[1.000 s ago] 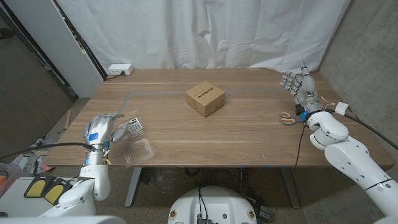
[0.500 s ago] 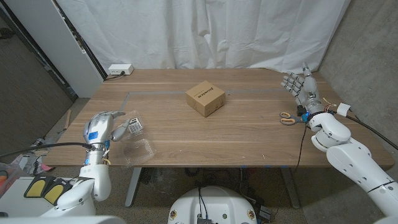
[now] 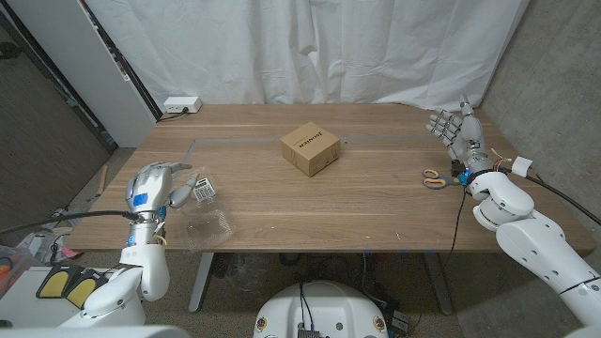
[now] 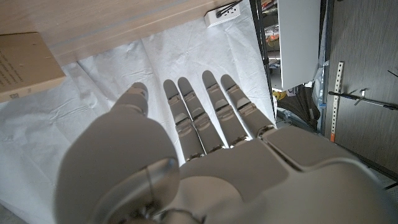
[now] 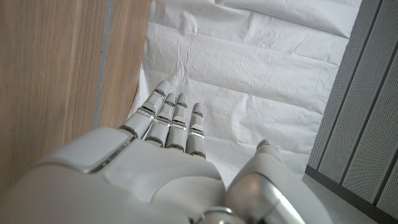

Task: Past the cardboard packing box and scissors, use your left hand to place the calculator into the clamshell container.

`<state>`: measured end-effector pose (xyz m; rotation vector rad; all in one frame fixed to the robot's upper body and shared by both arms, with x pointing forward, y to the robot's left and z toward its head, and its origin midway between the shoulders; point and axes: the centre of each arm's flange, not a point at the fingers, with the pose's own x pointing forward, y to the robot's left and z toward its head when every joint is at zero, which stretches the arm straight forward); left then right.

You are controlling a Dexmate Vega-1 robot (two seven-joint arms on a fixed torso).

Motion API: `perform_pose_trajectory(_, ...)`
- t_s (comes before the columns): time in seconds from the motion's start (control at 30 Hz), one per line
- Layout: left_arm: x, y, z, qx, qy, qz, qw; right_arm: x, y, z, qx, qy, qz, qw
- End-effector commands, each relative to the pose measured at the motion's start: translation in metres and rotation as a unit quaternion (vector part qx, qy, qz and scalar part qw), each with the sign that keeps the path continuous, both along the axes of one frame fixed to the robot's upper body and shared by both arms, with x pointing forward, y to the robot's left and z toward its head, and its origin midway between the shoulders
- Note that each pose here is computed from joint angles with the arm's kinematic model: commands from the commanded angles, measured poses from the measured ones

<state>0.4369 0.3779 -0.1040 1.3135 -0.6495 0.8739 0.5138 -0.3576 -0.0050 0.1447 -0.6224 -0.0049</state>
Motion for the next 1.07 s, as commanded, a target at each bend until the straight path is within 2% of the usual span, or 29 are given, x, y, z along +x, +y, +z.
perform_pose_trajectory(0.03, -0.011, -0.002, 0.015, -0.001, -0.013, 0.000, 1.000, -0.005, -0.001, -0.003, 0.004, -0.004, -0.001, 1.0000)
perform_pose_trajectory(0.4, -0.020, -0.003, 0.026, -0.013, -0.026, -0.016, 0.999, -0.014, -0.001, -0.006, 0.007, -0.008, -0.006, 0.9999)
perform_pose_trajectory(1.07, -0.026, 0.003, 0.022, -0.011, -0.031, -0.023, 0.999, -0.028, 0.006, -0.006, 0.004, -0.009, -0.010, 0.9999)
